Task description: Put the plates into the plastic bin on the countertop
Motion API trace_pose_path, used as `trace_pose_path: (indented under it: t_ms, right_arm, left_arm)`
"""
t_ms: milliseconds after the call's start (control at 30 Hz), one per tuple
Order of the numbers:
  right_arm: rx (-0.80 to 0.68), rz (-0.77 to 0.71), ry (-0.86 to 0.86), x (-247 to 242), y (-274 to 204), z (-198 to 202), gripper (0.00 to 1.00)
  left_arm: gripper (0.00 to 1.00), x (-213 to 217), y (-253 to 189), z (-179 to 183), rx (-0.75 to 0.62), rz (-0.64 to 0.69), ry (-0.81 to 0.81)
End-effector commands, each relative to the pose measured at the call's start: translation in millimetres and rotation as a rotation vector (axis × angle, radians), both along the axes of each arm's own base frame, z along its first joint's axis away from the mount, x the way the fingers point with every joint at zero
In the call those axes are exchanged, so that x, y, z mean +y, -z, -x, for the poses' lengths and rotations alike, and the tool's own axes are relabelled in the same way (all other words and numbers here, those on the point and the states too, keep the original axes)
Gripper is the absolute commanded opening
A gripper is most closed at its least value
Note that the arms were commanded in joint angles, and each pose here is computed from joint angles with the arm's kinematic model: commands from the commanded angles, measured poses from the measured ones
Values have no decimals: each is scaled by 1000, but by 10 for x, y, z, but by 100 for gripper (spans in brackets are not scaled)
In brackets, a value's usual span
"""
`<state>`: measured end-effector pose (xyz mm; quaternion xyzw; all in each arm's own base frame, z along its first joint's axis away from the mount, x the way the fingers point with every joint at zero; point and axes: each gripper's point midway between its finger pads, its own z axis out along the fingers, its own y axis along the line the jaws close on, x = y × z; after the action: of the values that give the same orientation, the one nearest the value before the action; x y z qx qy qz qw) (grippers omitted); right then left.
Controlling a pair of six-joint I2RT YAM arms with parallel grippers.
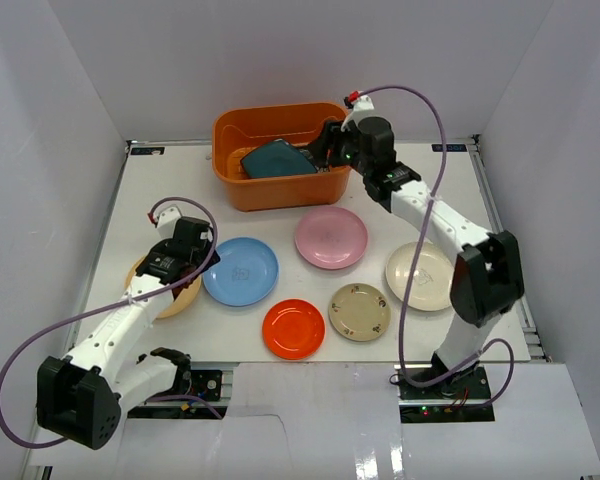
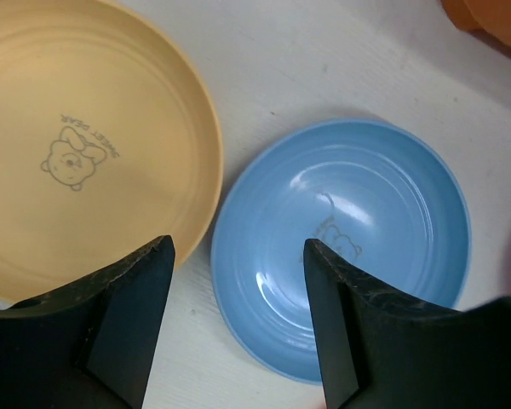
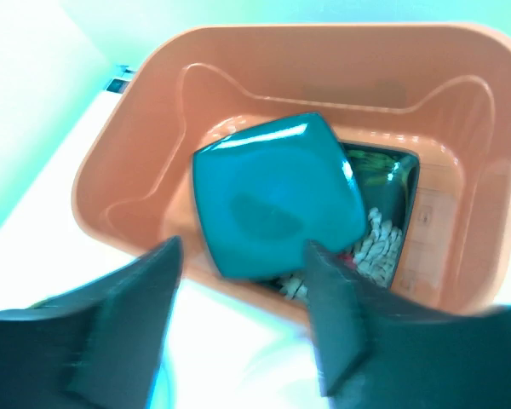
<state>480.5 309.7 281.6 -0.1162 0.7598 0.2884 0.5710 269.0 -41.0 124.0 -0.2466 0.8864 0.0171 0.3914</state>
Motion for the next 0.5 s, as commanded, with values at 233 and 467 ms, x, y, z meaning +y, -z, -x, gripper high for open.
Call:
trace_pose_path:
  t_ms: [233, 467]
  right_arm:
    - [65, -42, 62, -322, 432, 1084, 8]
    - [120, 58, 213, -819, 928, 1445, 22]
  left_arm:
    - [72, 519, 96, -350, -53, 65, -206]
    - [71, 589, 243, -611, -41, 73, -227]
